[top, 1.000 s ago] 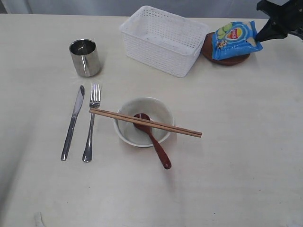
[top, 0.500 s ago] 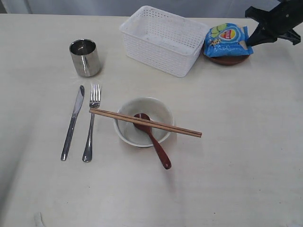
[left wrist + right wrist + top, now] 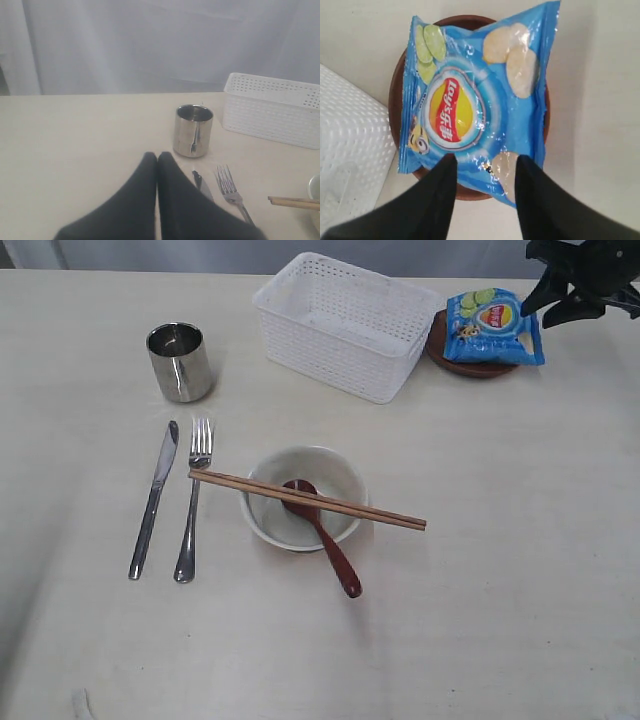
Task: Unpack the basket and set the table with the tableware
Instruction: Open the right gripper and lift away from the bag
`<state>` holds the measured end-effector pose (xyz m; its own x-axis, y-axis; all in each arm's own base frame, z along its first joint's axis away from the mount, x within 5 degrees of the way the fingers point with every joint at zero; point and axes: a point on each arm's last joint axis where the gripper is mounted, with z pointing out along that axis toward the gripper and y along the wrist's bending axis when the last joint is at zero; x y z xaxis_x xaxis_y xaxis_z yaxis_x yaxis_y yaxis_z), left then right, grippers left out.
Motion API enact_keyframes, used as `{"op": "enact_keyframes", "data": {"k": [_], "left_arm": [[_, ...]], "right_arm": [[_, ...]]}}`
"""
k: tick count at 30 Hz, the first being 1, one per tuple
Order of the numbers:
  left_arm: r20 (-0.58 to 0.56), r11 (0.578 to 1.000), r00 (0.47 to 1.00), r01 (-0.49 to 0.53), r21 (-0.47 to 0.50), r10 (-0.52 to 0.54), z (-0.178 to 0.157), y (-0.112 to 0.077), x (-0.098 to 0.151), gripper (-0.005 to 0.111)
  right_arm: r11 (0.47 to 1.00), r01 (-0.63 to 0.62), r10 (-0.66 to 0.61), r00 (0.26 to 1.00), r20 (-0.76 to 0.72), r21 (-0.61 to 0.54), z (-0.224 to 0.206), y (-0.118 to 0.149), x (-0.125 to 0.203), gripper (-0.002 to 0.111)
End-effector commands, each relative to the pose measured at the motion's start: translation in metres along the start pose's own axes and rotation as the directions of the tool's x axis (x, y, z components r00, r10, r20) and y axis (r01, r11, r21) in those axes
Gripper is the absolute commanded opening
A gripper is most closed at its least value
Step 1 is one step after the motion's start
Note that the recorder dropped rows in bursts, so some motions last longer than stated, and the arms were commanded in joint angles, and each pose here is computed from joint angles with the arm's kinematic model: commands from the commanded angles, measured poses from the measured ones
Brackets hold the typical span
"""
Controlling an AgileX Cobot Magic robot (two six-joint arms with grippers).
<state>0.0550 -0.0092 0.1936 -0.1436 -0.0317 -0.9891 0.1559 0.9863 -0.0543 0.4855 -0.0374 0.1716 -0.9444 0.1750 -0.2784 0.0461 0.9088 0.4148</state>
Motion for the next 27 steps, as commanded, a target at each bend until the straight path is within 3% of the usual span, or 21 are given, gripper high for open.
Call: {"op": "enact_keyframes", "data": {"k": [1,7,12,17,21,27], "left_arm": [[0.011,1.000,1.000,0.003,0.002,-0.003,0.000,0.000,0.000,0.000],[0.011,1.000,1.000,0.003,0.002,-0.003,0.000,0.000,0.000,0.000],[0.011,1.000,1.000,0.003,0.002,-0.003,0.000,0.000,0.000,0.000],[0.011,1.000,1.000,0.003,0.002,-0.003,0.000,0.000,0.000,0.000],[0.011,1.000,1.000,0.003,0.002,-0.003,0.000,0.000,0.000,0.000],[0.011,1.000,1.000,0.003,0.002,-0.003,0.000,0.000,0.000,0.000]], "right_arm": [[1.000,0.006,-0.006,1.000,-0.002,0.002,-0.005,0.002,0.000,0.038],[0.992,0.031,-0.024,0.998,0.059,-0.123,-0.024,0.022,-0.005,0.038],[0.948,0.248,-0.216,0.962,0.170,-0.201,-0.043,0.065,-0.015,0.038],[0.852,0.495,-0.445,0.856,0.263,-0.170,-0.047,0.126,-0.023,0.038],[0.752,0.659,-0.638,0.739,0.217,-0.033,-0.026,0.167,-0.021,0.039],[0.657,0.754,-0.740,0.644,0.192,0.005,0.018,0.207,-0.015,0.057]]}}
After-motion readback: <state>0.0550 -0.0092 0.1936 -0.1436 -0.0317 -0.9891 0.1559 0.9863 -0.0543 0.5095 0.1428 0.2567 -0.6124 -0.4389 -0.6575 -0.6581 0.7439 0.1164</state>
